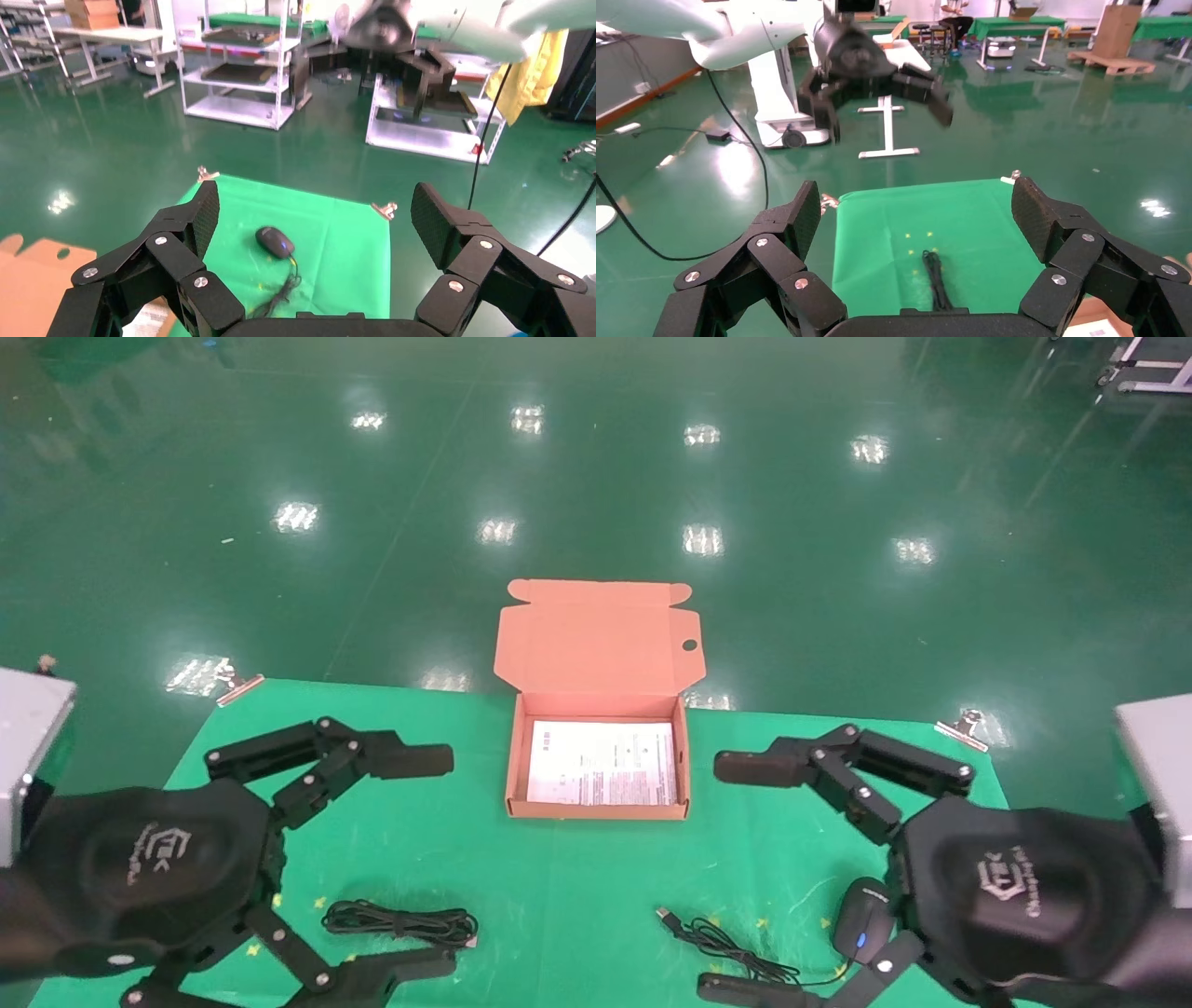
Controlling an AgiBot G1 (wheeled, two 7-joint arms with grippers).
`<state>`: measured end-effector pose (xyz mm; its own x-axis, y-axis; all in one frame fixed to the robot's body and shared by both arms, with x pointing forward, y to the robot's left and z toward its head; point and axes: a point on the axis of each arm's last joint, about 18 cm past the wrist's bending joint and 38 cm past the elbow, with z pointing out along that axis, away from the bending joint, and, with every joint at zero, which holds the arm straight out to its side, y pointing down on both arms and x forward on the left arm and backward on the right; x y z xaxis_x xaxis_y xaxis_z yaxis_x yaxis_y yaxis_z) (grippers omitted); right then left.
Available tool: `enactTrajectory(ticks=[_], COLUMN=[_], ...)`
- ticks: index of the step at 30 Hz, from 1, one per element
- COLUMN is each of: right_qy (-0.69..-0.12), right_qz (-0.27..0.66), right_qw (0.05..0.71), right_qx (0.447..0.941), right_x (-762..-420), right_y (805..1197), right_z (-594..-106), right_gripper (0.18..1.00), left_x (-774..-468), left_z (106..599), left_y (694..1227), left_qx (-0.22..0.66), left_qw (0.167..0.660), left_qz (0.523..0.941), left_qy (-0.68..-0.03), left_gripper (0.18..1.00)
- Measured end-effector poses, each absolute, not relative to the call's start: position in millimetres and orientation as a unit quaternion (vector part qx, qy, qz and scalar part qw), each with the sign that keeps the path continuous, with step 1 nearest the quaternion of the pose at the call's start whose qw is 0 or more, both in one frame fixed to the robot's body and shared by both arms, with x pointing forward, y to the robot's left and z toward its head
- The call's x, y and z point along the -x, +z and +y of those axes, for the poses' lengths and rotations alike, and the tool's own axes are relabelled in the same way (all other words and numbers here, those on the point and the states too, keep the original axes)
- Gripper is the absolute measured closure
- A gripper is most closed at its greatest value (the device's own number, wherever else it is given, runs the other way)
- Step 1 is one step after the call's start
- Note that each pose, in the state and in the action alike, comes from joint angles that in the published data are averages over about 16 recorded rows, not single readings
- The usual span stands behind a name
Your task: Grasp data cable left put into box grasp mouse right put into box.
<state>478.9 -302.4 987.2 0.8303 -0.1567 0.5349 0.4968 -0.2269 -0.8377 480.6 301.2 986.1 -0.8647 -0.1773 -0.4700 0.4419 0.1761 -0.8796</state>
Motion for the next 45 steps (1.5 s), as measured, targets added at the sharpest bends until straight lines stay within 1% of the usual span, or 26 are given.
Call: enactTrajectory(ticks=[6,14,21,27,32,37,41,45], right_qy=[-0.300,-0.333,-0.338,-0.331,-0.329,-0.333,-0.338,-0.343], right_qz=[-0.145,-0.199,-0.242,-0.263,-0.260,-0.242,-0.220,-0.195], right_qw=[0.525,0.366,0.227,0.129,0.075,0.042,0.028,0.024], right_qx=[0.783,0.846,0.881,0.897,0.905,0.911,0.915,0.919], right_x=[-489,-515,-543,-565,-583,-599,-610,-619], right_y=[978,961,942,923,906,890,877,865], right_z=[-303,-307,-313,-317,-317,-314,-309,-303], right_gripper=[0.178,0.178,0.178,0.178,0.178,0.178,0.178,0.178], left_x=[-492,-519,-551,-583,-610,-631,-644,-655], left_z=[299,290,282,278,278,278,279,282], left_y=[974,956,943,929,911,894,882,870], left_qx=[-0.078,-0.071,-0.080,-0.082,-0.074,-0.059,-0.037,-0.007], left_qw=[0.240,0.249,0.284,0.320,0.349,0.369,0.373,0.362], left_qz=[0.771,0.845,0.891,0.912,0.918,0.919,0.921,0.925], left_qy=[-0.585,-0.467,-0.345,-0.245,-0.173,-0.125,-0.111,-0.116], left_gripper=[0.184,0.184,0.184,0.184,0.184,0.184,0.184,0.184])
